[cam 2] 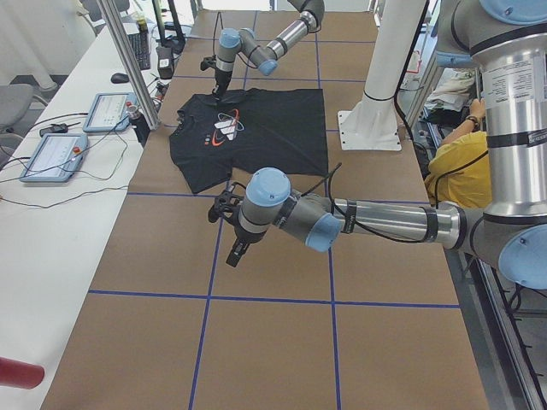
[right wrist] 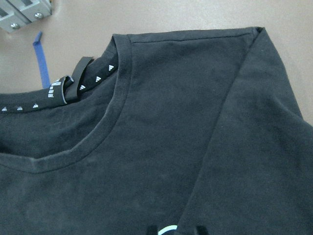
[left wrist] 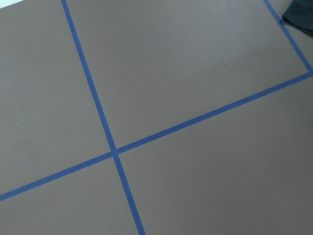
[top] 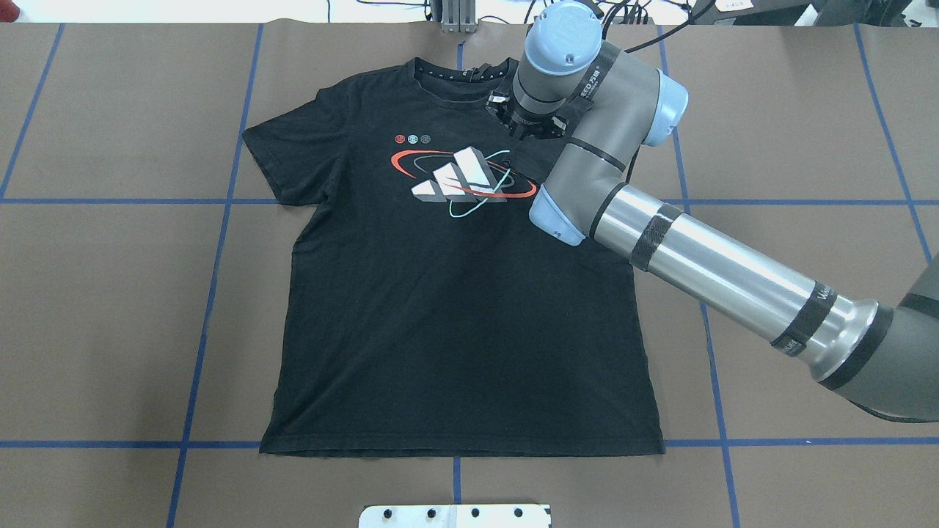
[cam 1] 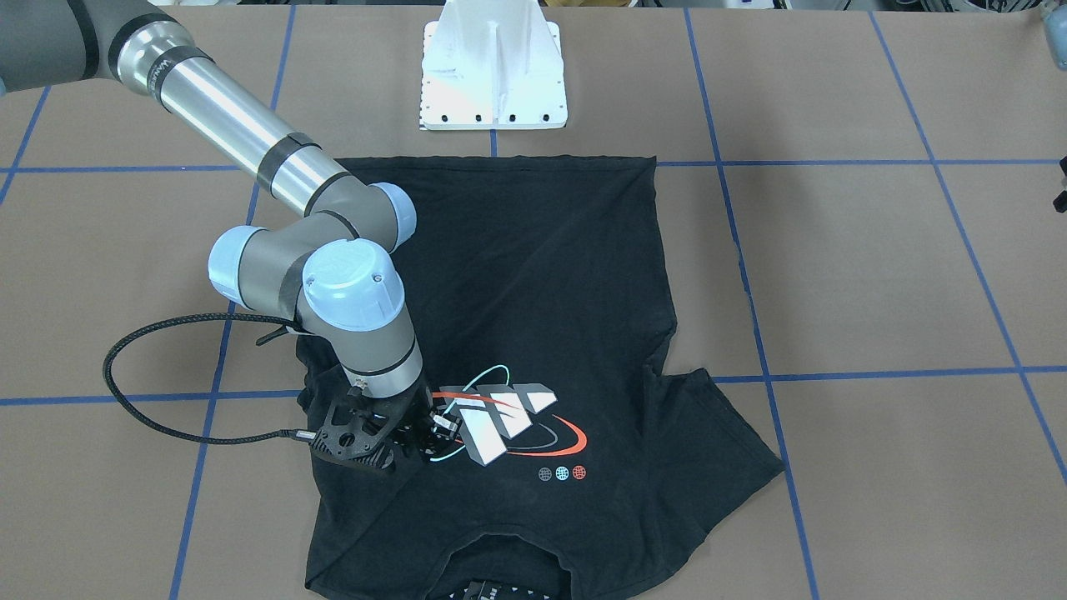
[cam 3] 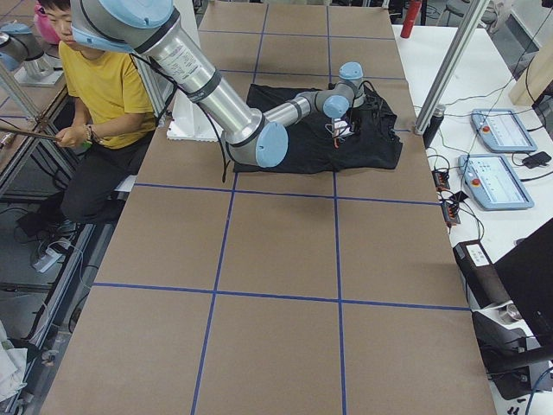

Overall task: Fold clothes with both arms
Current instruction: 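Grasp the sleeve with the right gripper and fold it inward over the logo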

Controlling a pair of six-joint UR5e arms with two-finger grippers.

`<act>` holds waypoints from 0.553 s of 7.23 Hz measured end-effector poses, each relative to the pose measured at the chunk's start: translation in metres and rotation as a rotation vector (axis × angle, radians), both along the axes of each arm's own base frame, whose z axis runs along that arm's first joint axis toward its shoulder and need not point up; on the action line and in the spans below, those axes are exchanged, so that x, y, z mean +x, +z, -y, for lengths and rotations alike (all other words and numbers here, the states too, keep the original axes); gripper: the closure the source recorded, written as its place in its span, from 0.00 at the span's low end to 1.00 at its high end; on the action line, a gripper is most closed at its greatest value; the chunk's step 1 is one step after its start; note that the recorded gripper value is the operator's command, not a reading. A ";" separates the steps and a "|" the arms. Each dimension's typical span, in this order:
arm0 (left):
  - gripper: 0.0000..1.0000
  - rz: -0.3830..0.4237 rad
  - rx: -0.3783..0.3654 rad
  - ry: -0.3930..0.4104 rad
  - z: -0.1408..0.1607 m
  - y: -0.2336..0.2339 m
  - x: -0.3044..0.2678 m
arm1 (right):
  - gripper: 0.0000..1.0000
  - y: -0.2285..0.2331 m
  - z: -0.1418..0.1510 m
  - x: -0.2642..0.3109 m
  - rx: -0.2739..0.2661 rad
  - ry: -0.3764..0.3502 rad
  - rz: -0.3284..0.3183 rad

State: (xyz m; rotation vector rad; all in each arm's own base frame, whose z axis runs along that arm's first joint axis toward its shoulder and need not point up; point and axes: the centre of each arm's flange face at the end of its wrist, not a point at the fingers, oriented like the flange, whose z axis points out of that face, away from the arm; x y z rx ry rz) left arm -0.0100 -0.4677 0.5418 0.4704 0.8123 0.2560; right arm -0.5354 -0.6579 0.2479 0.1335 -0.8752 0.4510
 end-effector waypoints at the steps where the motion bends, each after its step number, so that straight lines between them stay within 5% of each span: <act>1: 0.00 -0.043 -0.020 0.001 0.023 -0.023 0.026 | 0.00 -0.008 -0.005 0.001 0.005 -0.005 0.013; 4: 0.01 -0.149 -0.114 0.029 0.106 -0.085 0.141 | 0.00 -0.014 -0.053 0.035 -0.023 -0.079 0.075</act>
